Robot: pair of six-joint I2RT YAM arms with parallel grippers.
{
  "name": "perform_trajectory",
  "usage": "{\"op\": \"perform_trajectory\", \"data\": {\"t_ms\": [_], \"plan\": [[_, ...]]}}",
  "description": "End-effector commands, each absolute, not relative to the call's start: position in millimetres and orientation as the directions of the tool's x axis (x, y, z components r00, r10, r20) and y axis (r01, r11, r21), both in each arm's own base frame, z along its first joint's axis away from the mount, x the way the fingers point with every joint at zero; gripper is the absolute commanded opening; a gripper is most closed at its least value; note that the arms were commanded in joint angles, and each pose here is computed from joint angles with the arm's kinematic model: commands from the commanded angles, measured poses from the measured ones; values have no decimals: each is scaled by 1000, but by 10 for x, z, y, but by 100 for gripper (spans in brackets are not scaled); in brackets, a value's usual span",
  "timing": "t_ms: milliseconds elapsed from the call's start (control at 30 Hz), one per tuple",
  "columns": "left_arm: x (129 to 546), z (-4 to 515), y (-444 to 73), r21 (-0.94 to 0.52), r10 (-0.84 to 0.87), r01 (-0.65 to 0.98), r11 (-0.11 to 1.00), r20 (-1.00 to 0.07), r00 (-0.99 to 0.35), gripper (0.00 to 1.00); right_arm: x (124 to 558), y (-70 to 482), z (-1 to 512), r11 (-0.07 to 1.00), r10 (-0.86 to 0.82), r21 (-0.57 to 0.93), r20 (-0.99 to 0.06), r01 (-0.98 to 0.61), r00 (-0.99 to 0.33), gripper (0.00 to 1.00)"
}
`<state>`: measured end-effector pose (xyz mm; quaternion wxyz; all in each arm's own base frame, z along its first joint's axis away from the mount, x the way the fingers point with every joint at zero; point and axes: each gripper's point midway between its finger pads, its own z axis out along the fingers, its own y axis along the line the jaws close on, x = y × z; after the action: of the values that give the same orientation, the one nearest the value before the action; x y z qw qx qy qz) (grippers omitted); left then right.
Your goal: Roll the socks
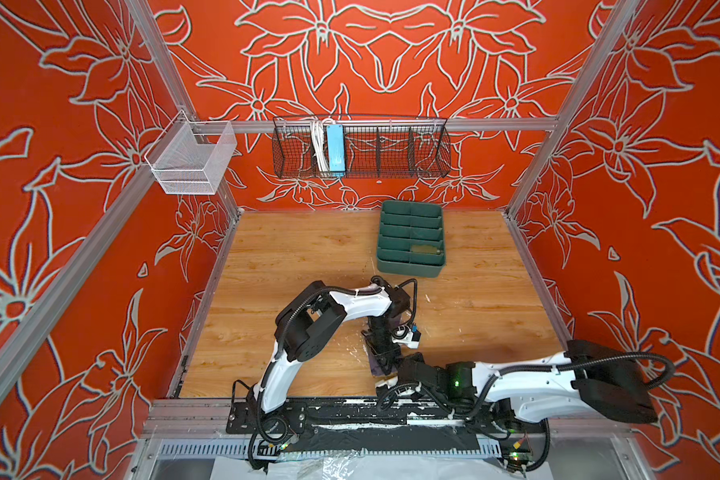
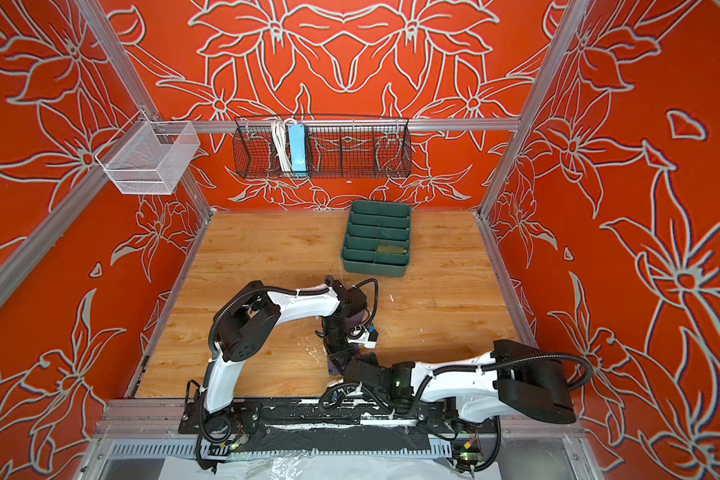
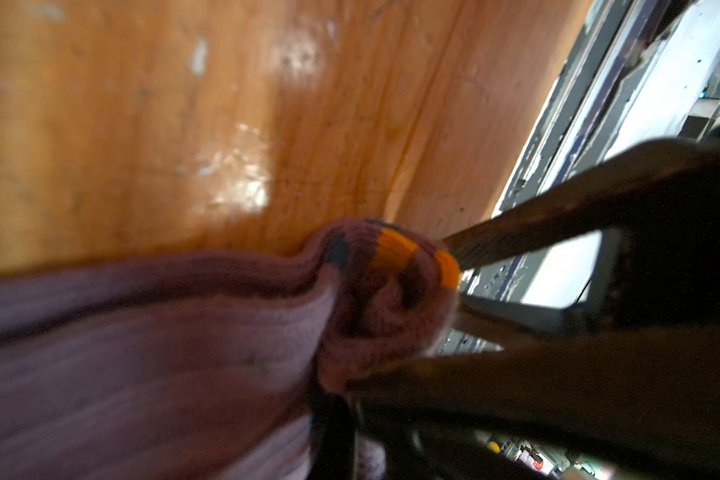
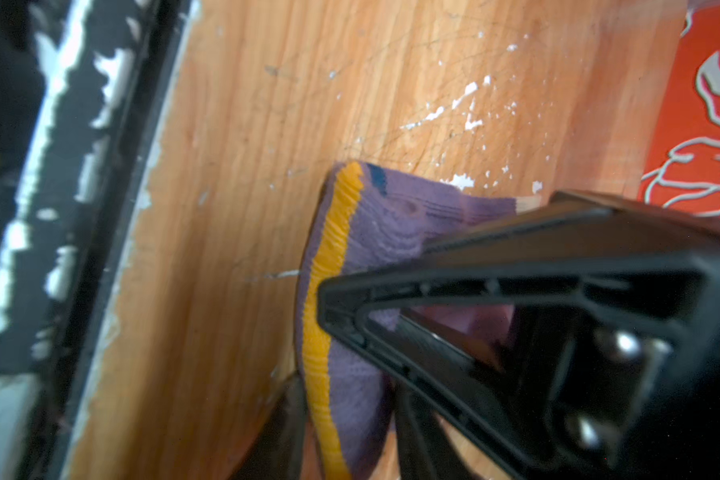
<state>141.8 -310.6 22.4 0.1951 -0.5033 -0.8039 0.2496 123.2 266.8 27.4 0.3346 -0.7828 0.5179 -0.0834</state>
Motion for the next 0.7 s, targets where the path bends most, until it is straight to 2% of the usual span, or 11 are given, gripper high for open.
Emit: {"op": "perform_trajectory", "data": {"t_ms": [0,100,233,333,367,400,433,567,667], "plan": [[1616,-34,-3071,-517,919,778,356,43,-392,2,1158,2540,69,-287,-881,-559,-166,-778,444,13],[1620,16,-3105,-522,922,783,338,16,-387,2,1135,2505,46,-293,-885,-540,-158,-789,437,0],[1683,145,-3148,-493,926,816,303,-49,-374,8,1110,2475,72,-302,-891,-518,-146,-800,431,0],[1796,292,-3177,-416,922,869,269,-149,-357,26,1080,2450,83,-308,-895,-495,-139,-813,424,0],[1836,345,-3176,-383,920,886,260,-182,-348,34,1070,2437,75,-310,-896,-486,-137,-817,422,0],[1874,406,-3168,-348,918,904,249,-213,-335,57,1060,2434,74,-307,-898,-480,-140,-821,418,0],[1902,452,-3160,-321,916,916,241,-237,-325,99,1053,2421,59,-305,-900,-473,-140,-827,413,0],[2042,642,-3109,-197,901,953,230,-328,-285,97,1042,2387,25,-290,-909,-460,-140,-839,392,0],[2318,848,-3022,-20,868,956,294,-412,-276,97,1042,2400,47,-270,-917,-450,-151,-851,370,0]]}}
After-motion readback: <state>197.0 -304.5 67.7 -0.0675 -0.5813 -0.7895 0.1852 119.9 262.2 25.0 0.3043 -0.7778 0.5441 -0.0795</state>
